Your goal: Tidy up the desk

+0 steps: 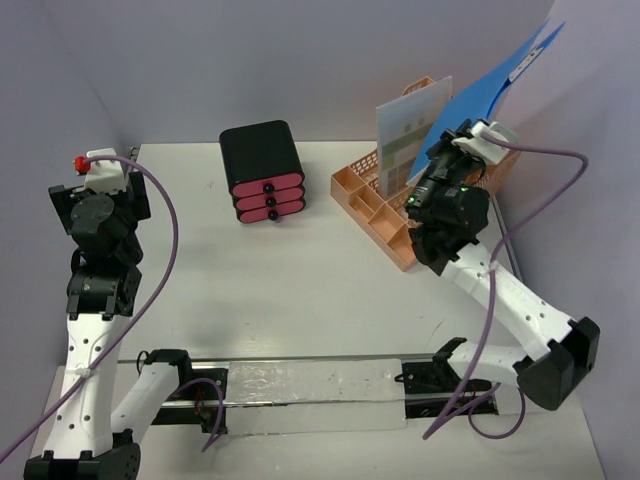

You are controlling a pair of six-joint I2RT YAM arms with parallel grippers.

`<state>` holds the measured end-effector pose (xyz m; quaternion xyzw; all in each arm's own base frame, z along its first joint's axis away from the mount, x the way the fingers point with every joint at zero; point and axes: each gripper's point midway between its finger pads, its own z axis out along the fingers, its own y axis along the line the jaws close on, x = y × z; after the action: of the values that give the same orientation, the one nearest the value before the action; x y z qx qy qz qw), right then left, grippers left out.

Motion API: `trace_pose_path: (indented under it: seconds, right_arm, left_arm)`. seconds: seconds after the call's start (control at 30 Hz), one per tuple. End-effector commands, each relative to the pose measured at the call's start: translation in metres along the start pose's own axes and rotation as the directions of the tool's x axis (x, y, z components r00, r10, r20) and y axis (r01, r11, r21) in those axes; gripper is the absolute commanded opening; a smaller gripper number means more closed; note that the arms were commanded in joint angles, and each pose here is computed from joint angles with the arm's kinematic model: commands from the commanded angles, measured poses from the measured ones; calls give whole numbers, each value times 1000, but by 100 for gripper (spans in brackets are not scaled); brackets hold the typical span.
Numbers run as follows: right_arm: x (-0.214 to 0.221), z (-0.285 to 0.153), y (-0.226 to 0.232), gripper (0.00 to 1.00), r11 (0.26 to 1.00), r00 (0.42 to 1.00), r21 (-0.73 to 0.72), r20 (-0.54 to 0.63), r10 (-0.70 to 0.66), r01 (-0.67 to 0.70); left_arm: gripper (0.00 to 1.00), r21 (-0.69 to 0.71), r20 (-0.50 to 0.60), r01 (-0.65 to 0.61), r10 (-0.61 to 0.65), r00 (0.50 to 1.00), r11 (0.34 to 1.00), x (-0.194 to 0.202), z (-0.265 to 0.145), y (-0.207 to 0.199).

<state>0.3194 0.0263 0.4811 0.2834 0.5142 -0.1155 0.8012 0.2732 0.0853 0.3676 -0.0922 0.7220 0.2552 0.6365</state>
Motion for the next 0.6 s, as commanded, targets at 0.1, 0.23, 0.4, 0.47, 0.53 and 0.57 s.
trace_pose_path:
  seconds: [0.1,0.23,0.4,0.47,0.53,0.57]
  right_arm:
    - [-34,9,-4,0,993,991,53,81,105,-109]
    - [-15,16,-12,0,991,994,103,75,75,-83]
    - [18,18,-16,0,990,999,142,53,10,-17]
    - [31,20,-14,0,990,999,144,47,-9,3]
    - [51,22,-11,0,988,999,151,27,-35,30]
    - [59,23,-9,0,987,999,157,19,-43,39]
  left_arm:
    - [99,-50,26,27,-25,999,998,-4,9,3]
    - [99,-38,13,29,-28,1000,999,2,13,-2]
    - [99,-49,0,17,-17,1000,999,7,15,-3]
    - [99,-59,-2,8,-8,1000,998,10,17,-3]
    - [99,-62,-8,0,0,1000,998,14,18,-4]
    - [99,-61,-10,-4,3,1000,998,15,19,-4]
